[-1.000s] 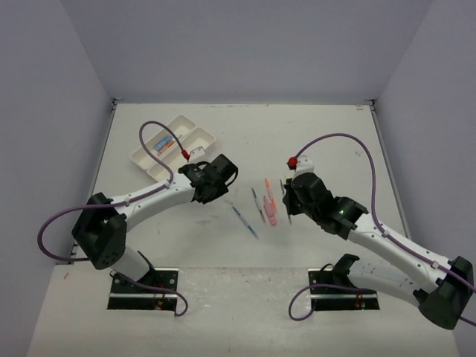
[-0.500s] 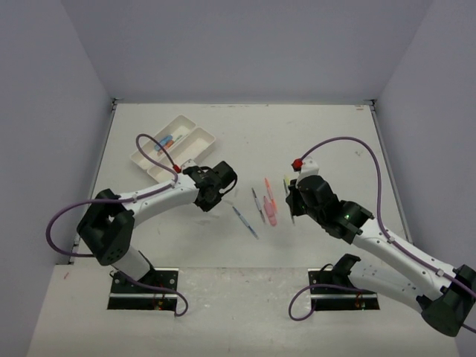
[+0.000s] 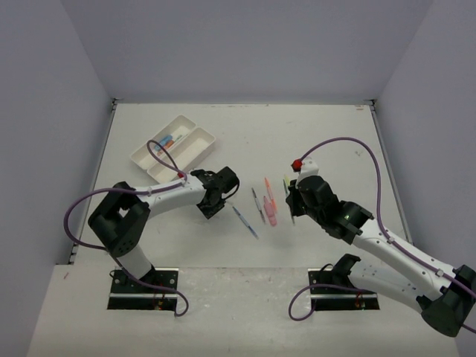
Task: Sort the stationery into containers
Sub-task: Close the pen cap on the pen.
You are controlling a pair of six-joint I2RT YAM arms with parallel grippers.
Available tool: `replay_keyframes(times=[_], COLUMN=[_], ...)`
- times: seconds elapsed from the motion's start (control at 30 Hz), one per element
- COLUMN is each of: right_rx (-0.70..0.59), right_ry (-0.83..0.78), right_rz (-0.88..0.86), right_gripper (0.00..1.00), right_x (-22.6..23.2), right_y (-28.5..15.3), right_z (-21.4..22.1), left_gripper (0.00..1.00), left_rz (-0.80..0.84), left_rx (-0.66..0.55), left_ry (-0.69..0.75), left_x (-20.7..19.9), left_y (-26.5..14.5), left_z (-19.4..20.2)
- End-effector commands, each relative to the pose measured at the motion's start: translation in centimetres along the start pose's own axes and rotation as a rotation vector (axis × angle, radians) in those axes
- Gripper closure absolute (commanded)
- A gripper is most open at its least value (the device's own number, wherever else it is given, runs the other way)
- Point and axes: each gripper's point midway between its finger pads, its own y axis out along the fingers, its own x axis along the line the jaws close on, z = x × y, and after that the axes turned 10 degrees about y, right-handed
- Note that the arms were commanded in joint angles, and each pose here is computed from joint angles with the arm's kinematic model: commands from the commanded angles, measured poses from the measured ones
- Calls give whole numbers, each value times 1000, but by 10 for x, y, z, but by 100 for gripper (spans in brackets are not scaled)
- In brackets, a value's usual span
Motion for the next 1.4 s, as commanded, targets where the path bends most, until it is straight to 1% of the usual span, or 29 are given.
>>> replay_keyframes(times=[0.0,0.6,0.9,0.97,1.0,1.03,1.07,1.13,1.2,1.23,1.27,1.3,1.33,1.37], right_rx=[-33,-25,-29,-27,-29,-28,-27,-26,-11,-39,2,28,3,8], right_ry=[-5,-9,-5,-4,-3,1,6,13,25,40,43,61,81,107], right_rz=[-22,-28,-38,-48,-50,-62,-80,-135,-239,-263,-350,-476,-528,-617], right_gripper=[100,100,100,100,100,100,100,100,100,100,100,100,100,100], right_x=[5,6,6,8,8,10,12,20,35,40,53,72,82,96], right_y=[1,4,1,0,0,-1,-1,-4,-7,-9,-11,-16,-19,-22], right_z=[-10,-8,-8,-8,-8,-7,-6,-2,4,-3,9,17,10,13], left_gripper=[71,71,73,81,83,92,99,100,100,100,100,100,100,100], left_rz=[36,19,20,27,29,43,63,105,168,165,230,341,348,523], left_rx=[4,41,53,54,56,55,53,42,7,-4,-48,-108,-126,-207], left_ry=[-20,-5,25,36,41,45,50,58,79,98,92,113,176,213], left_x=[-8,-1,-9,-12,-13,-15,-18,-24,-31,-29,-37,-50,-46,-65], left_y=[2,12,25,28,28,27,26,19,6,7,-8,-28,-27,-53], left_z=[1,14,19,20,21,21,20,16,7,6,-5,-18,-18,-30])
